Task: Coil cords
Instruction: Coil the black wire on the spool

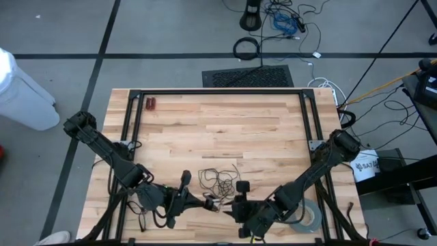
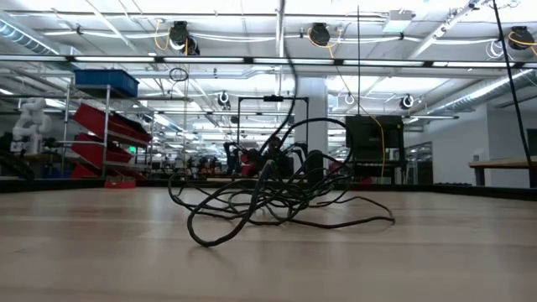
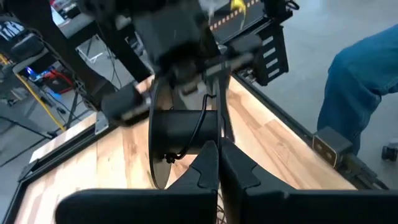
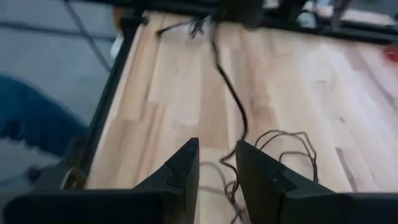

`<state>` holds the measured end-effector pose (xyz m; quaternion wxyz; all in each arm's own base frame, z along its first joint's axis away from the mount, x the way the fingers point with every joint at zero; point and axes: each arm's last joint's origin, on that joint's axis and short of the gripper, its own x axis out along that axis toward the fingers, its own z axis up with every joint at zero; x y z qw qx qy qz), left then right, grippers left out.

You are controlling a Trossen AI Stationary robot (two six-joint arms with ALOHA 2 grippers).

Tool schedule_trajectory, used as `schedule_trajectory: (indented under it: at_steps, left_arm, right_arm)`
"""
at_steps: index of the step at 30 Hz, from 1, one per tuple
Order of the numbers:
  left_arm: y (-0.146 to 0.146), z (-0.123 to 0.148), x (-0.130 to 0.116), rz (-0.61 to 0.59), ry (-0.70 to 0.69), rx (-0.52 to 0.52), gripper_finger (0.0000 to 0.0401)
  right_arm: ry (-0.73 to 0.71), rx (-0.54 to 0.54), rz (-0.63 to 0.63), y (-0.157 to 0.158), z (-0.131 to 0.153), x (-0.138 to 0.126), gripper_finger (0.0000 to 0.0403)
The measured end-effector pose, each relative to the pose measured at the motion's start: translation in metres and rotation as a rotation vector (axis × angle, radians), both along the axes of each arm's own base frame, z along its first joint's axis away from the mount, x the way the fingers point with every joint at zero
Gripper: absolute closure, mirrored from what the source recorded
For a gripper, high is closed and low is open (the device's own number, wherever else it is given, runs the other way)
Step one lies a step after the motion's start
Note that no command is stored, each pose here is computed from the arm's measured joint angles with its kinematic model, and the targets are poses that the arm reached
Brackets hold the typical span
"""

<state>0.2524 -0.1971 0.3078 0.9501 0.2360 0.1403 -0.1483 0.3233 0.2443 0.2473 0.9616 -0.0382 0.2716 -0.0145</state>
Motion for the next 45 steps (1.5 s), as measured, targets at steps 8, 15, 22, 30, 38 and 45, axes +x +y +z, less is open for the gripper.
schedule_trajectory:
  at_steps: [8,15,22,30,38,45]
  left_arm:
    - [-0.003,0.011,-0.009,-0.033,-0.043,-0.016,0.0401]
    - [-0.006,0.012,-0.013,-0.047,-0.047,-0.016,0.0401]
    - [-0.006,0.013,-0.012,-0.048,-0.056,-0.022,0.0401]
    - [-0.006,0.014,-0.012,-0.046,-0.056,-0.022,0.0401]
    - [-0.006,0.015,-0.012,-0.047,-0.070,-0.029,0.0401]
    - [-0.006,0.015,-0.012,-0.051,-0.074,-0.015,0.0401]
  right_arm:
    - [-0.103,0.016,-0.046,-0.007,-0.037,-0.007,0.0309]
    - [-0.231,0.059,-0.053,-0.012,-0.051,-0.011,0.0309]
    - [-0.249,0.067,-0.063,-0.021,-0.056,-0.008,0.0309]
    - [-0.239,0.085,0.000,-0.026,-0.056,-0.002,0.0309]
    - [-0.240,0.059,0.008,-0.032,-0.056,0.003,0.0344]
    - [-0.232,0.062,0.023,-0.037,-0.056,0.006,0.0398]
